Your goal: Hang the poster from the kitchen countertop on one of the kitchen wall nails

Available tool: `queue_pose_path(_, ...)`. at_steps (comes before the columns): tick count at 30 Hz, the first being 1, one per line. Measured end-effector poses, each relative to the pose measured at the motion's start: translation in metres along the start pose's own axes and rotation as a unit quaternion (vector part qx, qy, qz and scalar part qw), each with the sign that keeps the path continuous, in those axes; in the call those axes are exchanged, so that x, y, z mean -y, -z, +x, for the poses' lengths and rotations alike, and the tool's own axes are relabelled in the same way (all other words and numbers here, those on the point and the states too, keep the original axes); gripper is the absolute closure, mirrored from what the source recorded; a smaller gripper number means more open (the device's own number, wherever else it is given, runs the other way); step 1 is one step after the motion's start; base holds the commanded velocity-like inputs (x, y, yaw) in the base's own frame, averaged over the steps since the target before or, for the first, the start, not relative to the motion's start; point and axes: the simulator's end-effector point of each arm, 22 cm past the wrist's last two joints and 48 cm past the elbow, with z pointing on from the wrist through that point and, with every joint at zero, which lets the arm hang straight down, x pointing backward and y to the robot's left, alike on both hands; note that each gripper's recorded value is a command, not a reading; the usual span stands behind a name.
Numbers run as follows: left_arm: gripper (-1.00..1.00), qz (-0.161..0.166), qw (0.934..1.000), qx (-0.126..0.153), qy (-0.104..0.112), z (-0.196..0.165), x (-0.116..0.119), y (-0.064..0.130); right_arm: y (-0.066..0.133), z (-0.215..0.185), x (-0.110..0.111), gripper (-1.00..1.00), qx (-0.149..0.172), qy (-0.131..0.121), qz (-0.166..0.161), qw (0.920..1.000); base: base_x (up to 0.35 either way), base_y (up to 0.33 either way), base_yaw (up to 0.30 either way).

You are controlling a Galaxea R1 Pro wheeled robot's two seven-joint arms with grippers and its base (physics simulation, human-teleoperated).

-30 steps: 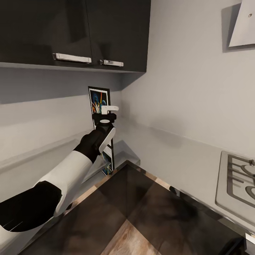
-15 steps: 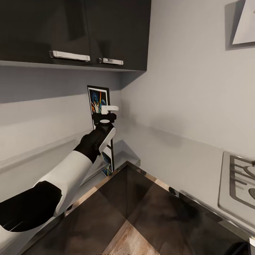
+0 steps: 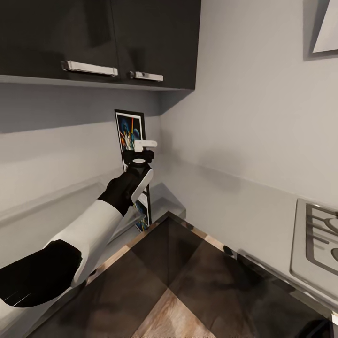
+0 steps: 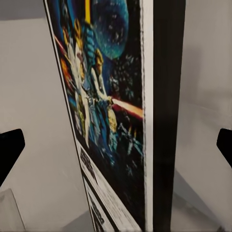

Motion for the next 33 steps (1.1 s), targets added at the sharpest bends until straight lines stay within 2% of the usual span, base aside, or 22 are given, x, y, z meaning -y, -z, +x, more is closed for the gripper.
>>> queue_pose_path(19,-1.00,0.000,0.9997,-0.023,-0.006,0.028,0.003,-0.012,-0.001,0.013,-0.003,-1.00,-0.015,-0.001,-0.004,0.9999,0.000,0.000,0.000)
queue_pose_path(33,-1.00,-0.002,0.9994,-0.029,-0.016,0.021,0.003,-0.022,-0.001,0.022,-0.006,-1.00,-0.026,-0.002,-0.007,0.9996,0.000,0.000,0.000)
